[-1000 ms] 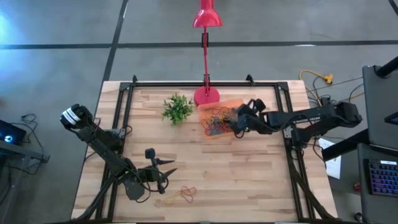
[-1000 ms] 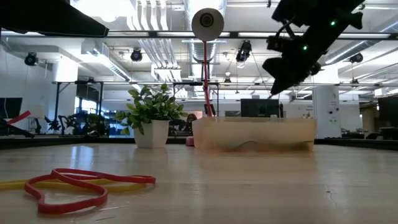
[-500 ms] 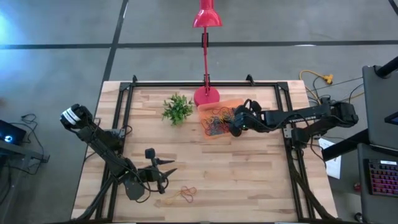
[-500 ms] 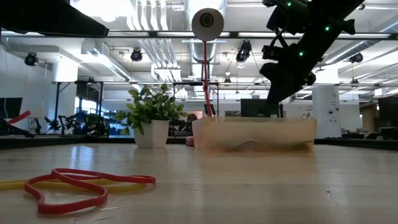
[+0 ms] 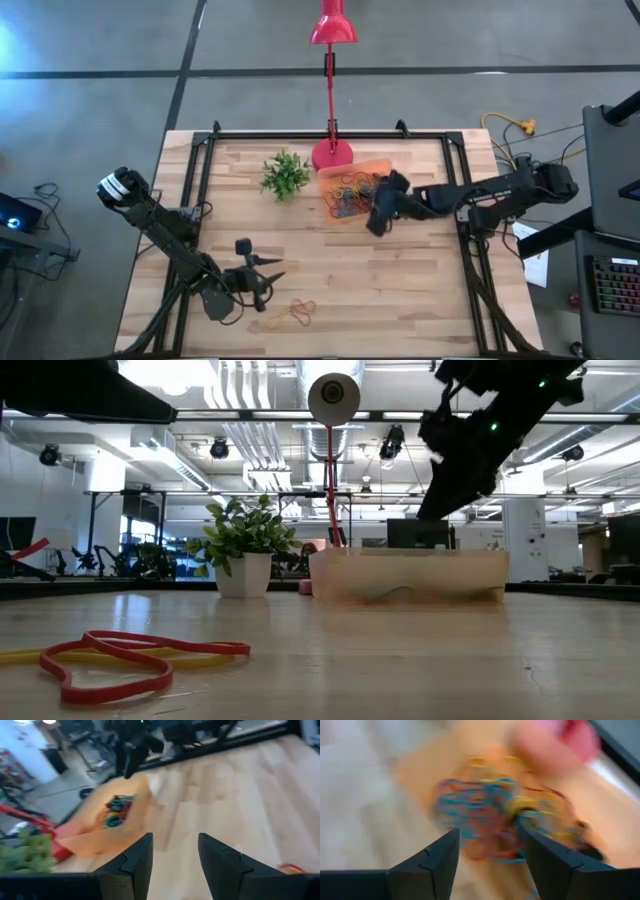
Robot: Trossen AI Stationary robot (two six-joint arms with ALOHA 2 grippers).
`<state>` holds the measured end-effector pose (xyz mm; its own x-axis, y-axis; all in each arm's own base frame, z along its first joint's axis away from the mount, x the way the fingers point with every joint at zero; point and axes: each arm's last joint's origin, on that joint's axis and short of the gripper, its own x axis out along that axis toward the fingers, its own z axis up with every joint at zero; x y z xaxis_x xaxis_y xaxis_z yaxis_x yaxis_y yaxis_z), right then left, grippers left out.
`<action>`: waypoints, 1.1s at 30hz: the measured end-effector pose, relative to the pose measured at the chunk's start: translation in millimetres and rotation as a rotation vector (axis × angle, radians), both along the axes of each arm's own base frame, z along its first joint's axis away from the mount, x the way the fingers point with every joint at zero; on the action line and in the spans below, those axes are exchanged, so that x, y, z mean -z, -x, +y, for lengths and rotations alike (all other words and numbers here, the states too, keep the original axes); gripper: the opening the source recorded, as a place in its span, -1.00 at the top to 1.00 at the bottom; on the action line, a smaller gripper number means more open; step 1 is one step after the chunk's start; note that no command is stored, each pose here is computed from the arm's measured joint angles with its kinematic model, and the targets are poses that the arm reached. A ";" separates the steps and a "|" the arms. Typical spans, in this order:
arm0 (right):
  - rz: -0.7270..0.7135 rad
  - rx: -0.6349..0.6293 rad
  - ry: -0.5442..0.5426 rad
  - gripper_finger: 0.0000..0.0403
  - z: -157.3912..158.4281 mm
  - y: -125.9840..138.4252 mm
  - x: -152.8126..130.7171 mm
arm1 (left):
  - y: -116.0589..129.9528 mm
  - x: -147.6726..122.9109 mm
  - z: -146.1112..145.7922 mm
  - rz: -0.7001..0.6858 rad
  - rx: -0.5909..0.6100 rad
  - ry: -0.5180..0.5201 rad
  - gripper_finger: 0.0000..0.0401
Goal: Pick and place rubber bands into bin
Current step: Put the red rubberband into the orange container
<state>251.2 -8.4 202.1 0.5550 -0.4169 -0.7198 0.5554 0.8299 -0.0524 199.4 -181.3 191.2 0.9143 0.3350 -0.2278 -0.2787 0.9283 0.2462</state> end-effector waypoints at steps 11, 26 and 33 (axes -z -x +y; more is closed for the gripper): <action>-0.125 -0.409 -0.006 -0.02 92.1 1.5 -7.7 | -0.7 1.6 -1.2 -0.007 0.031 0.152 0.29; -0.268 -0.648 0.114 -0.02 180.3 22.7 1.5 | -14.8 32.9 -30.7 0.253 0.424 0.321 0.29; -0.311 -0.609 0.060 -0.02 181.4 22.2 -1.5 | -29.1 65.1 -39.2 0.335 0.382 0.264 0.29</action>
